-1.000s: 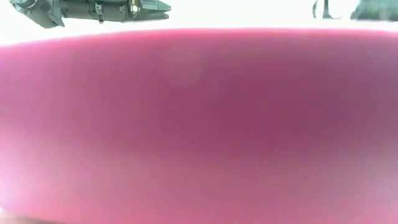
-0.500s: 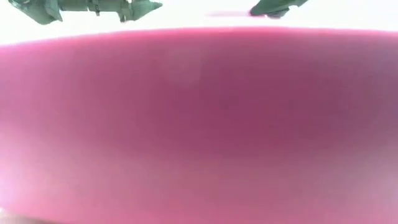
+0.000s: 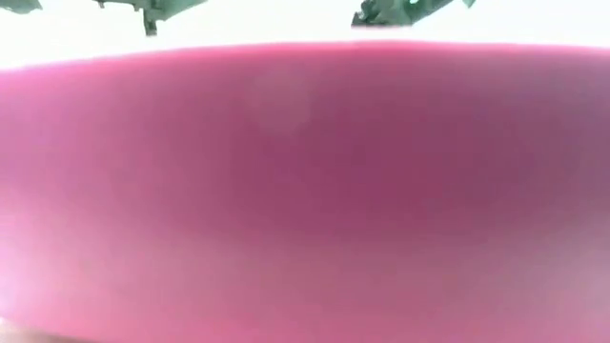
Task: Place and stack plates onto a shelf
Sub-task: Put the top pink plate on the shelf
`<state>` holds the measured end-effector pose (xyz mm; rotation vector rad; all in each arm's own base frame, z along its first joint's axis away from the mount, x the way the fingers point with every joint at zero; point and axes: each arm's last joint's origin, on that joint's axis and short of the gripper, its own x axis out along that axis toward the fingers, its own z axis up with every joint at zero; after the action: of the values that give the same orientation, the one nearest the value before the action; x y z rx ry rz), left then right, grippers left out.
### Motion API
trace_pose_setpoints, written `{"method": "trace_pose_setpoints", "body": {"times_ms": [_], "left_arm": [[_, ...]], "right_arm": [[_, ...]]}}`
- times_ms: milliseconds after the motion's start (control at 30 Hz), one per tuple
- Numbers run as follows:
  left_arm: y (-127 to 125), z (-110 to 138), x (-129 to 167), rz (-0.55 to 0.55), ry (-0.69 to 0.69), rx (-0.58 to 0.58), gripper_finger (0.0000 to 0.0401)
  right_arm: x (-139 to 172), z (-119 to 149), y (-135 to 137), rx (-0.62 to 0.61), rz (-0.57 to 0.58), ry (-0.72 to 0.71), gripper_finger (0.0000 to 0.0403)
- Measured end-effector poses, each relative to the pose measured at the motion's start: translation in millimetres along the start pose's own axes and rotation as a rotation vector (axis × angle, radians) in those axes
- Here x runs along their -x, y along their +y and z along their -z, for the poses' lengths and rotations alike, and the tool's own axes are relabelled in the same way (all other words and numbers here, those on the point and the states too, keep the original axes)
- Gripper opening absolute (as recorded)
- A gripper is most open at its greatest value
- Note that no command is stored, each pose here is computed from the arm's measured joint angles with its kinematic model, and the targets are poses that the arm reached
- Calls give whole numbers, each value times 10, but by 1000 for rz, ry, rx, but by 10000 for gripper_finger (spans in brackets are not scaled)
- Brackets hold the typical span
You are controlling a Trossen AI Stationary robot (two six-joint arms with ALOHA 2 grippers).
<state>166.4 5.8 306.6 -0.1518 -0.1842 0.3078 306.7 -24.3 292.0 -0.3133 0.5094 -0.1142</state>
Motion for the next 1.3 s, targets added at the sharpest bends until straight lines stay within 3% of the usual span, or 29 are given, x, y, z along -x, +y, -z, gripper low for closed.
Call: {"method": "trace_pose_setpoints", "body": {"times_ms": [167, 300, 667, 967, 1300], "left_arm": [[29, -16, 79, -8, 24, -6, 120], [39, -20, 81, -37, 19, -33, 120], [50, 11, 82, -60, 47, -39, 120], [52, 28, 83, -63, 65, -37, 120], [53, 27, 82, -64, 63, -32, 120]], "right_arm": [[-265, 56, -145, 67, 54, -47, 0], [-502, 95, -286, 80, 25, -91, 0], [-1203, 199, -595, 116, -38, -48, 0], [-1456, 509, -684, 99, -97, -10, 0], [-1600, 701, -804, 93, -60, -3, 0]]}}
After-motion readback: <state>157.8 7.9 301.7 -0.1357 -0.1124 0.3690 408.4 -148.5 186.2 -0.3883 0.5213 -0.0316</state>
